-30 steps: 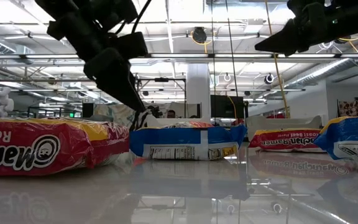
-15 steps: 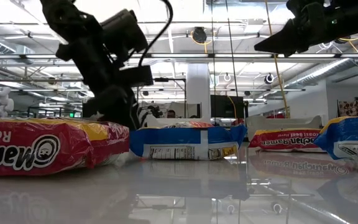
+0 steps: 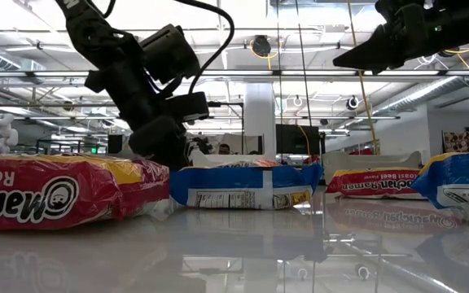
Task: Sort Maruchan noodles
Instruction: Put the top orange noodle pack into the gray bin
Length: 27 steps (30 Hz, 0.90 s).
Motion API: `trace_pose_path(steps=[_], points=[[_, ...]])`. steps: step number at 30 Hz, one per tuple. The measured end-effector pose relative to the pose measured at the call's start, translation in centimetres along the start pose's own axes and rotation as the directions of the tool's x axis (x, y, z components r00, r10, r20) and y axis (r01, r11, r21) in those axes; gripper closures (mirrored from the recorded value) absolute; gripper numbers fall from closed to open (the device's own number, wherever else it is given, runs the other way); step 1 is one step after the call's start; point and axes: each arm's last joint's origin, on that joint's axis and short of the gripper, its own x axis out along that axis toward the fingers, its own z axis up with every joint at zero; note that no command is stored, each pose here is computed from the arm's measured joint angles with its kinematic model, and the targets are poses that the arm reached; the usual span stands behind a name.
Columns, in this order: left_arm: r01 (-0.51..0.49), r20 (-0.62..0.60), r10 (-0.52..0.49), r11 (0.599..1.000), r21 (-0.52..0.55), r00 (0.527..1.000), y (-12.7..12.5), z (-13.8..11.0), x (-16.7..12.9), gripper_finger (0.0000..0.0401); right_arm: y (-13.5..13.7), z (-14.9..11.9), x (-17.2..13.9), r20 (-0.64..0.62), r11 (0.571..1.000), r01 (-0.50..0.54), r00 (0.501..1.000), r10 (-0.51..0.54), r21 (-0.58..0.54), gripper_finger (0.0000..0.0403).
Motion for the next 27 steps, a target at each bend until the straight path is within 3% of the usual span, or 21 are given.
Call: trace_pose_path(steps=[8, 14, 17, 21, 27], points=[[-0.092, 0.023, 0.090, 0.991, 0.093, 0.996, 0.6, 0.4, -0.7, 0.0380, 0.0, 0.0, 0.0, 0.000, 1.000, 0.000, 1.000, 0.000, 0.002, 0.0403], [-0.245, 0.089, 0.232, 0.952, 0.183, 0.969, 0.5, 1.3, -2.6, 0.0397, -0.1, 1.1, 0.1, 0.113, 0.999, 0.003, 0.994, -0.009, 0.054, 0.0403], [-0.321, 0.141, 0.295, 0.918, 0.232, 0.945, 0.4, 2.1, -3.9, 0.0398, 0.4, 2.0, 0.4, 0.213, 0.993, -0.069, 0.976, 0.048, 0.095, 0.0403], [-0.389, 0.217, 0.328, 0.842, 0.374, 0.919, -0.1, 3.2, -5.6, 0.0398, 1.7, 3.4, 1.8, 0.170, 0.983, -0.147, 0.977, 0.127, 0.107, 0.0403], [-0.483, 0.317, 0.365, 0.654, 0.582, 0.876, -1.7, 4.3, -7.5, 0.0399, 3.6, 5.9, 5.9, -0.032, 0.981, -0.089, 0.995, 0.096, 0.170, 0.0403]])
